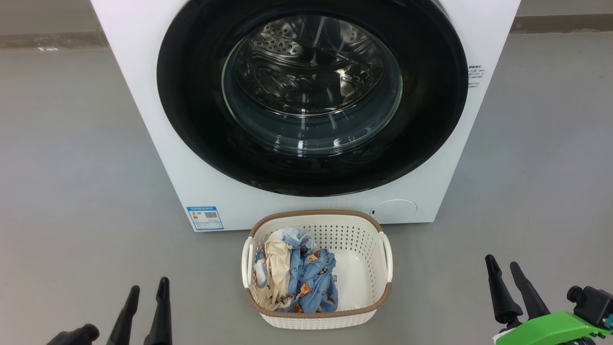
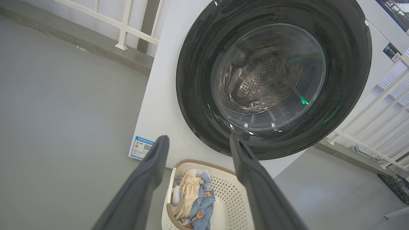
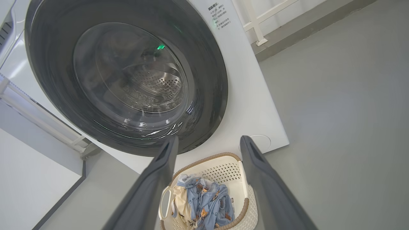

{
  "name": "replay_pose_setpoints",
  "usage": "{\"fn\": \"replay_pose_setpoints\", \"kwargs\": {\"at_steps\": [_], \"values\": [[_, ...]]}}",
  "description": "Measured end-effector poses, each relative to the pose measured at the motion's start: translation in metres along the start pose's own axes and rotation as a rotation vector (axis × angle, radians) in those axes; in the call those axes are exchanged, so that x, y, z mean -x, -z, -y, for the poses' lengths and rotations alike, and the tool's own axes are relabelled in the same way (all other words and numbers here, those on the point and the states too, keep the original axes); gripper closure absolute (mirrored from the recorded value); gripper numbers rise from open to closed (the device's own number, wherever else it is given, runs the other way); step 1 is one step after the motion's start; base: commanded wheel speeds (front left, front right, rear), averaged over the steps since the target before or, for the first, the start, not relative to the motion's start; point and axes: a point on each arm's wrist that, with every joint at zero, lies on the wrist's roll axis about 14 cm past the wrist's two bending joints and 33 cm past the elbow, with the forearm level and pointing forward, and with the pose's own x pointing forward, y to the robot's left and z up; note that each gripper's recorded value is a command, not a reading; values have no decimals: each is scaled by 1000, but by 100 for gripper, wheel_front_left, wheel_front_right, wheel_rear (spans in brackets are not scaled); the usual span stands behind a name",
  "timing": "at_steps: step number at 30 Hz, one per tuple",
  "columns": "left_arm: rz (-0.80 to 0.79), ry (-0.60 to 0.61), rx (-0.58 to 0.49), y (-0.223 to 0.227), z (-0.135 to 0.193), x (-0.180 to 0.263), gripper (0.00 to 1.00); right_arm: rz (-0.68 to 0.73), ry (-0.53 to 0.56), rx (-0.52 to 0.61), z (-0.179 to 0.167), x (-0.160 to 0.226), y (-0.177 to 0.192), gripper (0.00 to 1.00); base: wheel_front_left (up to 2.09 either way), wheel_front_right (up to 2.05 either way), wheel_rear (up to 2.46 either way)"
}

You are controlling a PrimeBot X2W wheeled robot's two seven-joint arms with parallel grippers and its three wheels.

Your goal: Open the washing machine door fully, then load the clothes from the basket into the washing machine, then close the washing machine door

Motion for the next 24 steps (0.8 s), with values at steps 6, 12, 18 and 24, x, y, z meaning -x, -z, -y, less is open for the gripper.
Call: {"fn": "replay_pose_setpoints", "kwargs": {"at_steps": [6, 12, 18, 24], "values": [[5, 19, -55, -1, 4, 0, 0, 12, -9, 54, 0, 0, -3, 0, 0, 0, 0], [11, 38, -133, -3, 5, 0, 0, 26, -19, 116, -1, -1, -7, 0, 0, 0, 0], [20, 52, -192, -4, 8, 1, 0, 27, -13, 173, 4, 4, -6, 0, 0, 0, 0], [29, 61, -252, -4, 8, 4, 0, 44, -30, 232, 0, 3, -9, 0, 0, 0, 0]]}}
